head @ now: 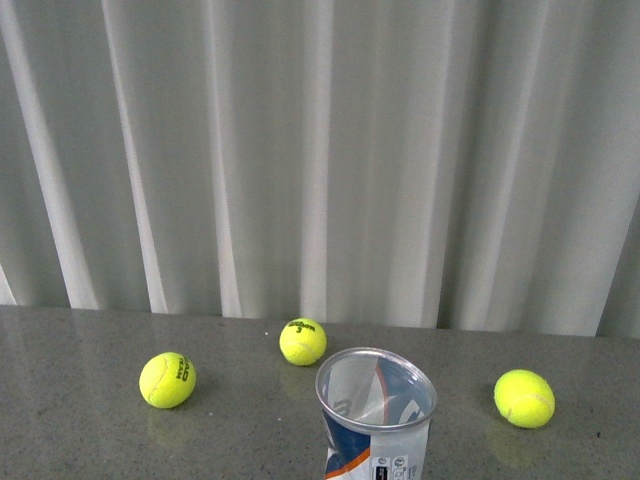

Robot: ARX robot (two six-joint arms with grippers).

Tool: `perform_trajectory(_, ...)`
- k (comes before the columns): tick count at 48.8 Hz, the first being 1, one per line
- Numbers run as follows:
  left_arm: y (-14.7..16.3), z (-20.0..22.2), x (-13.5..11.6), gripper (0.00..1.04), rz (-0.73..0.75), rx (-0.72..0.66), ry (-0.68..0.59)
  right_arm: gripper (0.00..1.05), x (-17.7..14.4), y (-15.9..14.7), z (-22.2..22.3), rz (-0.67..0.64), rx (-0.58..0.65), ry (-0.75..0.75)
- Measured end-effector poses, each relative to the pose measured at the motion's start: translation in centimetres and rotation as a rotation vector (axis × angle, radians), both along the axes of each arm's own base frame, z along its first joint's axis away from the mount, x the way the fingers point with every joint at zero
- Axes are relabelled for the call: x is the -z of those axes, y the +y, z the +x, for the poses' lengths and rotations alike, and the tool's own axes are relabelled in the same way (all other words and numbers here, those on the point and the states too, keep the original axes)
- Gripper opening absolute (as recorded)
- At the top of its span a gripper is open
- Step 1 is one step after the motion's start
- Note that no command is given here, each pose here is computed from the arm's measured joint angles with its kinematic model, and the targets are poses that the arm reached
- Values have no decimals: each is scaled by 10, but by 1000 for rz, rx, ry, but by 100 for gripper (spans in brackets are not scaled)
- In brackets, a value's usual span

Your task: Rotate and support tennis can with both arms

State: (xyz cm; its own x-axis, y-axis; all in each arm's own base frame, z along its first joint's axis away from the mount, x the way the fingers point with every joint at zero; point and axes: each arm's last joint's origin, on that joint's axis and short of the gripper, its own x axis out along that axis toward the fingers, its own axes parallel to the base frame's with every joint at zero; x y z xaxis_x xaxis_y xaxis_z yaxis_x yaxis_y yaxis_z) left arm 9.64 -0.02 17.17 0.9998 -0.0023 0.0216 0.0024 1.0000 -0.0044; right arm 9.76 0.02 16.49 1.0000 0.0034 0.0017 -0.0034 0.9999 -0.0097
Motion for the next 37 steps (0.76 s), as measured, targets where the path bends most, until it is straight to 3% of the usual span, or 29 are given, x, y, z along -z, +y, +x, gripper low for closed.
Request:
perform_trajectory(8, 0, 0, 0, 100, 1, 0, 0, 98, 0, 0, 0, 0, 0, 0)
perform_trajectory(37, 0, 0, 0, 98, 0, 0, 0, 98, 0, 0, 0, 0, 0, 0)
